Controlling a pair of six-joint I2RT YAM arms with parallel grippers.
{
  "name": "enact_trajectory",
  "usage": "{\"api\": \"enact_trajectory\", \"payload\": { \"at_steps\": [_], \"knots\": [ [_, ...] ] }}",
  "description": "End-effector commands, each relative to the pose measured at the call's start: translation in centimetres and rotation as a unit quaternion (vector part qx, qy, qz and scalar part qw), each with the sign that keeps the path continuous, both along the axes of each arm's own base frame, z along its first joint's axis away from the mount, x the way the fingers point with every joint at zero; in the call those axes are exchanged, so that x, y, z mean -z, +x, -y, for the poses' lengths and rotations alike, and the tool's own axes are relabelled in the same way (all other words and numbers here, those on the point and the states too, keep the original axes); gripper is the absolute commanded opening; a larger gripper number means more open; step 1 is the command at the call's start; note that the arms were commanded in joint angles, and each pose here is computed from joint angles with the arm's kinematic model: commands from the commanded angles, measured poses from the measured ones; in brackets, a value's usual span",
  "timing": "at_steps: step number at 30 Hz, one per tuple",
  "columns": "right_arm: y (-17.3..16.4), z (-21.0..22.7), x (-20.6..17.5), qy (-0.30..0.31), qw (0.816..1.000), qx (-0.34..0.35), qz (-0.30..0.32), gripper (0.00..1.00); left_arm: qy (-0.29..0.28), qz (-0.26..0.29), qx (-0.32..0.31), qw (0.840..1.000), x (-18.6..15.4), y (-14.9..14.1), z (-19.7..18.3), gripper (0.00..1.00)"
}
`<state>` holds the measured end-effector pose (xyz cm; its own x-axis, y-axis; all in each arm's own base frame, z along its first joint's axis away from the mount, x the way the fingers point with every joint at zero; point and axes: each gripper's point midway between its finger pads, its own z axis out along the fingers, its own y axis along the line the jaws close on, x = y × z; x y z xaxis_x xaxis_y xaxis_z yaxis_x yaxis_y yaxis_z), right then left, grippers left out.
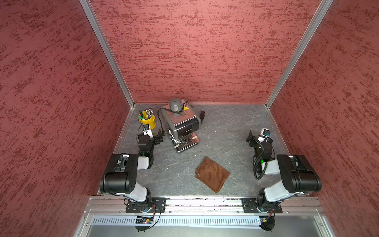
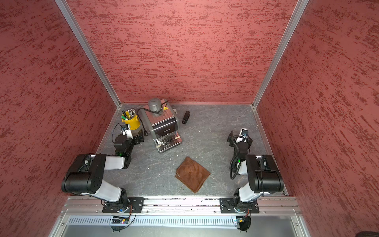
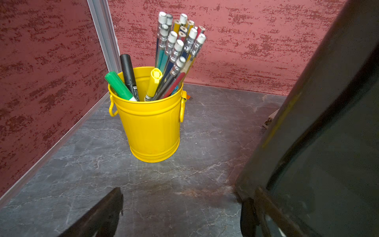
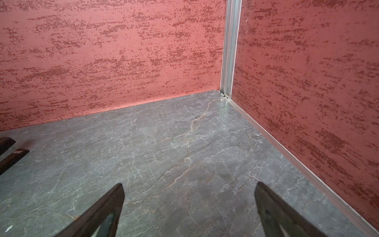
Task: Wipe the surface of a coffee machine
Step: Pick up the cleaning item at the center of the board.
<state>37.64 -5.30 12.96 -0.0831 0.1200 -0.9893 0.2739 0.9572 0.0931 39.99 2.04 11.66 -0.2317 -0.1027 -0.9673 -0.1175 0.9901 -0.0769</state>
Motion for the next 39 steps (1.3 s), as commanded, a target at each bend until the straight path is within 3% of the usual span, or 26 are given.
{"api": "enact_trajectory", "payload": {
  "at_steps": [1,6,11,13,18,23,26,29,34,39],
  "knots": [
    [0.4,-0.1,-0.9,-0.002,1.000,-0.003,0.013,0.99,-0.004,-0.002,0.003,1.000,0.1,-0.1,0.1,0.99],
    [-0.3,-0.2,-1.7,-0.005,1.000,-0.008,0.029,0.99,-0.002,0.007,-0.006,1.000,-0.5,-0.4,-0.1,0.99],
    [-2.3,-0.1,-7.0,0.010,0.998,0.001,0.069,0.94,-0.001,0.026,-0.015,1.000,-6.0,-2.6,0.0,0.99],
    [-1.8,-0.5,-8.1,0.039,0.998,-0.008,0.038,0.93,-0.011,0.021,-0.023,0.999,-8.0,-4.0,-0.1,1.00],
    [-0.9,-5.1,-10.4,0.114,0.985,-0.122,-0.046,0.91,-0.061,-0.003,-0.071,0.996,-11.9,-7.7,-1.2,0.98],
    [-2.7,-12.3,-11.0,0.154,0.941,-0.256,-0.159,0.86,-0.097,-0.065,-0.054,0.992,-13.8,-10.1,0.3,0.92],
    [-5.4,-17.6,-10.2,0.128,0.909,-0.327,-0.226,0.85,-0.078,-0.086,-0.014,0.993,-15.4,-10.9,2.4,0.92],
    [-9.0,-22.0,-8.0,0.111,0.864,-0.389,-0.300,0.82,-0.050,-0.089,0.062,0.993,-17.3,-11.7,5.5,0.92],
    [-15.0,-26.1,-3.5,0.095,0.803,-0.437,-0.394,0.78,-0.020,-0.103,0.159,0.982,-19.5,-13.6,9.6,0.92],
    [-19.1,-27.3,0.1,0.065,0.765,-0.442,-0.463,0.79,-0.030,-0.128,0.206,0.970,-20.2,-14.4,12.1,0.91]
  ]
}}
